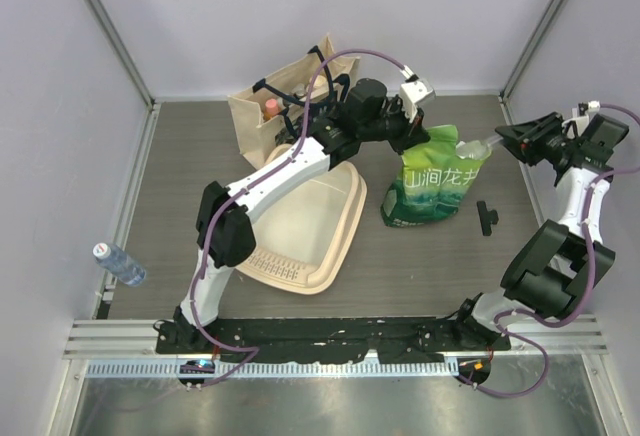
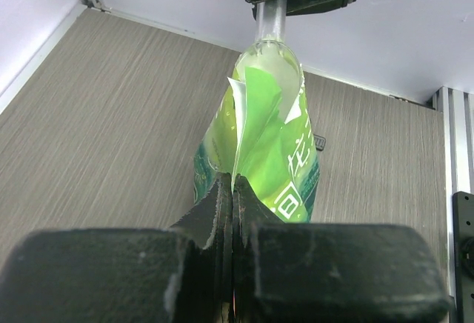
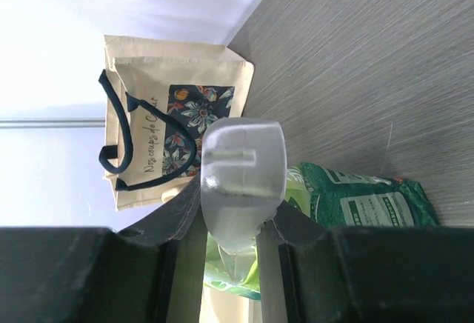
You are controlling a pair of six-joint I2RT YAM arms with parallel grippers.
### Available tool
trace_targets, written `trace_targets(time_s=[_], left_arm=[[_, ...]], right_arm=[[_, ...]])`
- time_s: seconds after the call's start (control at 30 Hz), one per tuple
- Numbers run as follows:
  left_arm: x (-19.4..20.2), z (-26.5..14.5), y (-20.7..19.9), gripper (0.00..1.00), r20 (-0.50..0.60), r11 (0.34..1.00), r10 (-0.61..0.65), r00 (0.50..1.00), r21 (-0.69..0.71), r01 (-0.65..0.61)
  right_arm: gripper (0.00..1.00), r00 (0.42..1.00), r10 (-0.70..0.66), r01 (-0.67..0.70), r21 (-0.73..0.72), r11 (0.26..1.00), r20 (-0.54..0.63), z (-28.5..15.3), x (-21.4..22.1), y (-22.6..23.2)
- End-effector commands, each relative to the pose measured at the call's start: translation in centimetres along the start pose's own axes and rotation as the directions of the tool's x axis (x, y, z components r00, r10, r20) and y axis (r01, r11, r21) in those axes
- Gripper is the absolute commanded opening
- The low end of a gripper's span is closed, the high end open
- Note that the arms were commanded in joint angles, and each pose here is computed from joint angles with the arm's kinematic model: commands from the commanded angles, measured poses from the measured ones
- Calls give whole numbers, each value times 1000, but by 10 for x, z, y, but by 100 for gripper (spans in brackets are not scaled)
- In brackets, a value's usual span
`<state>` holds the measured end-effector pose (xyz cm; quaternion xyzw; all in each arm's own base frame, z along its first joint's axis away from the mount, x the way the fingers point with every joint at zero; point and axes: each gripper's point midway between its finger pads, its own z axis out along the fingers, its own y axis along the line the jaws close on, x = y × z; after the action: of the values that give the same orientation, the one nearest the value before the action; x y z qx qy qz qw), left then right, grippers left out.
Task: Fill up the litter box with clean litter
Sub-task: 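Scoop the cat litter from the cat litter bag.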
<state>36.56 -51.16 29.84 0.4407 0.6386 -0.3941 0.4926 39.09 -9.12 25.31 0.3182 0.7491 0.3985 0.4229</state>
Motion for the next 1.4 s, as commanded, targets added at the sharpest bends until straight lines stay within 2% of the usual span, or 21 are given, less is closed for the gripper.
trace_targets(time_s=[0.0,0.13,0.27,0.5,0.7,0.83,1.27,1.3,1.37], left_arm=[[-87,-51,24,0,184,992,83,979,-110,-64],[-87,-51,24,0,187,992,85,979,-111,-65],[-87,-52,25,0,190,992,85,978,-112,-64],[-87,-53,27,0,191,991,85,978,-114,-64],[-97,-57,26,0,220,991,97,971,-110,-74],[-104,-64,32,0,246,988,112,963,-135,-80],[-121,-87,45,0,288,981,131,949,-173,-83],[-118,-86,44,0,284,983,127,950,-167,-82],[-115,-85,44,0,278,984,118,953,-160,-75]], right_arm=[[1,971,-150,144,44,989,186,-17,-56,19],[1,970,-140,138,27,990,200,-19,-66,28],[1,982,-23,30,-34,999,188,-20,-71,27],[1,984,40,-17,-129,992,171,-25,-79,27],[1,980,4,32,-175,984,201,-31,-96,47],[1,980,34,4,-193,981,194,-35,-98,49],[1,968,131,-93,-181,979,215,-31,-97,12],[1,954,232,-195,-197,961,191,-26,-89,0],[1,945,260,-213,-231,949,200,-24,-89,-4]])
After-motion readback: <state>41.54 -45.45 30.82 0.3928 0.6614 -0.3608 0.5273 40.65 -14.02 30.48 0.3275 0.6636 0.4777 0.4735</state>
